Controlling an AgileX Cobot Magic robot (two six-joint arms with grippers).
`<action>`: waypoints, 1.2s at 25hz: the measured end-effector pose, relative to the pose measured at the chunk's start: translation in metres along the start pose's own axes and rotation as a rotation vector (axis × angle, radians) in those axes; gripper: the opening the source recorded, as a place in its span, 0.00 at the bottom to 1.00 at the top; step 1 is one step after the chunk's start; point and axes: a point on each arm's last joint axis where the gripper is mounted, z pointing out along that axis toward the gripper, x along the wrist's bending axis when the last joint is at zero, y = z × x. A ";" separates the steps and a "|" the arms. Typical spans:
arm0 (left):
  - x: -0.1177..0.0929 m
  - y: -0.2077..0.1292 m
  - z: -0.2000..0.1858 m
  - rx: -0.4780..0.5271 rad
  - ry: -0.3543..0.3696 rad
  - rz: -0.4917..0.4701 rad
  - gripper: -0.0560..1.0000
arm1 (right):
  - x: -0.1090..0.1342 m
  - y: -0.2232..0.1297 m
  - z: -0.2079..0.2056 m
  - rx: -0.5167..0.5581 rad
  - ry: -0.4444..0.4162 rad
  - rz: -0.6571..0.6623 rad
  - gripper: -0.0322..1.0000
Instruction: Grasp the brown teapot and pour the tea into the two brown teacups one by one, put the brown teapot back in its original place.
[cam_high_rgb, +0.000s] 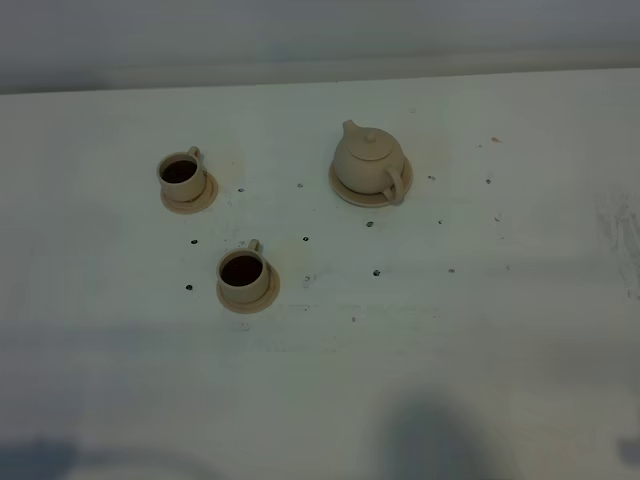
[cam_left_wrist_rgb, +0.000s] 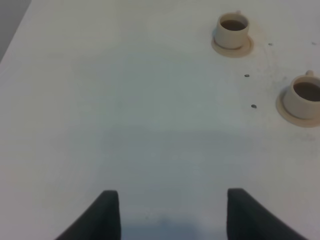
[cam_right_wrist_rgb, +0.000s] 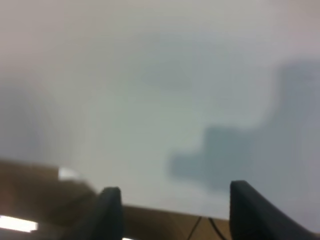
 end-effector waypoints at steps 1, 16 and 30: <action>0.000 0.000 0.000 0.000 0.000 0.000 0.50 | -0.002 -0.001 -0.001 -0.012 -0.021 0.030 0.51; 0.000 0.000 0.000 0.000 0.000 0.000 0.50 | 0.001 -0.033 -0.040 -0.359 -0.096 0.131 0.51; 0.000 0.000 0.000 0.000 -0.005 -0.002 0.50 | 0.006 -0.051 -0.053 -0.503 -0.112 0.093 0.51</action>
